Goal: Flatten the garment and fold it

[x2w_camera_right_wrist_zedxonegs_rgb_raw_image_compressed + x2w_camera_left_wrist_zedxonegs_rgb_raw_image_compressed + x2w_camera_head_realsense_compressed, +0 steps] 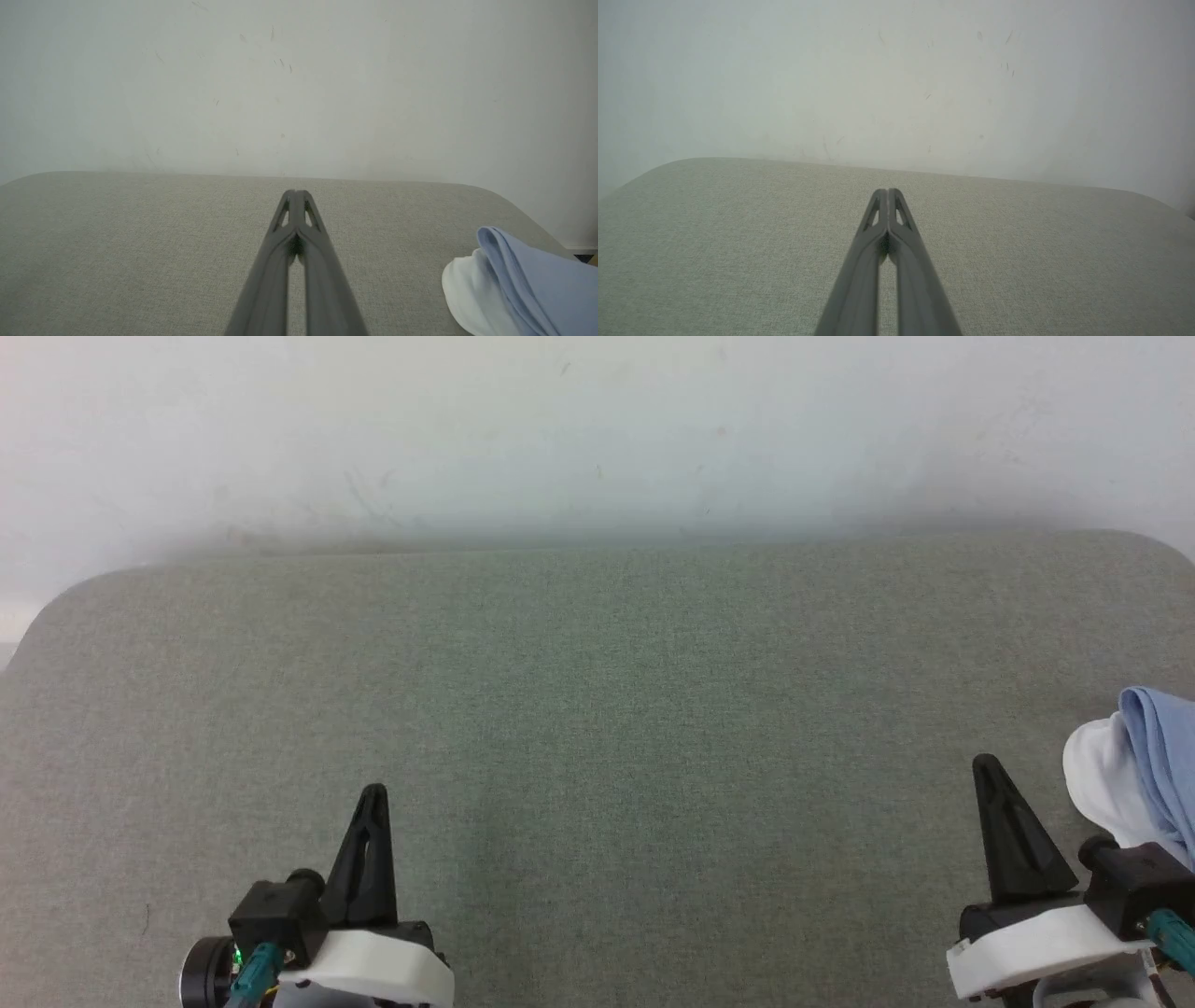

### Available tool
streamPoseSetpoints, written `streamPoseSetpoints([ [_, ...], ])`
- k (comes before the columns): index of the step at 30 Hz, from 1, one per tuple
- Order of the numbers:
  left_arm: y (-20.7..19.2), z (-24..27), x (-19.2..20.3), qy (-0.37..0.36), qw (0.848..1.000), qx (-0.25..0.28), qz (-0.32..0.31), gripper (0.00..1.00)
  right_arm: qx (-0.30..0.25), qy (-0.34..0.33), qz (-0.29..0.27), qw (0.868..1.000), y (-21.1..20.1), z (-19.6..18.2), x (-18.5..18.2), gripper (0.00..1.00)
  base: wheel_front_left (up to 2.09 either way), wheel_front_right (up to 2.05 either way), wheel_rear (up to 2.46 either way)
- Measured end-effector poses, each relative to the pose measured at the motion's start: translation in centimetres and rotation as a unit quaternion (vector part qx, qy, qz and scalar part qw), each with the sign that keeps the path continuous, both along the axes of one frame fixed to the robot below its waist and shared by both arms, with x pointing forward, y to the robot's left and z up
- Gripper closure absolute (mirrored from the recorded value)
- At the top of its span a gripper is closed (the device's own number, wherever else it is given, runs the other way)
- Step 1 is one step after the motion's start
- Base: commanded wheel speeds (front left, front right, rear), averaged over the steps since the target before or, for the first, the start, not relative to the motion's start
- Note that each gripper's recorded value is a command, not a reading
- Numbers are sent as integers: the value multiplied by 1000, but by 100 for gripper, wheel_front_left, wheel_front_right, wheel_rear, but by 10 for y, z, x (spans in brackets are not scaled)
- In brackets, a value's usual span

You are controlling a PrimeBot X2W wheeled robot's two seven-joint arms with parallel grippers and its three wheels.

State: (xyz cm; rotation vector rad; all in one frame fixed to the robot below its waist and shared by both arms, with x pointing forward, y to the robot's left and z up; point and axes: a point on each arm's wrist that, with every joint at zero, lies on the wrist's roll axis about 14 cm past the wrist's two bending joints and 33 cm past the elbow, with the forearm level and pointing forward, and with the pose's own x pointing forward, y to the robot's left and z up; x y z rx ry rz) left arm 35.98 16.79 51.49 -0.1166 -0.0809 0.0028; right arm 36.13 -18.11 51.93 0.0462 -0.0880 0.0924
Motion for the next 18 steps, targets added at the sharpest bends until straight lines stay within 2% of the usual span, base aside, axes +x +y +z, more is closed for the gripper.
streamPoseSetpoints([
  [18,1,0,1,10,1000,10,-1,100,-8,11,3,1000,3,-1,1,100,0,0,0],
])
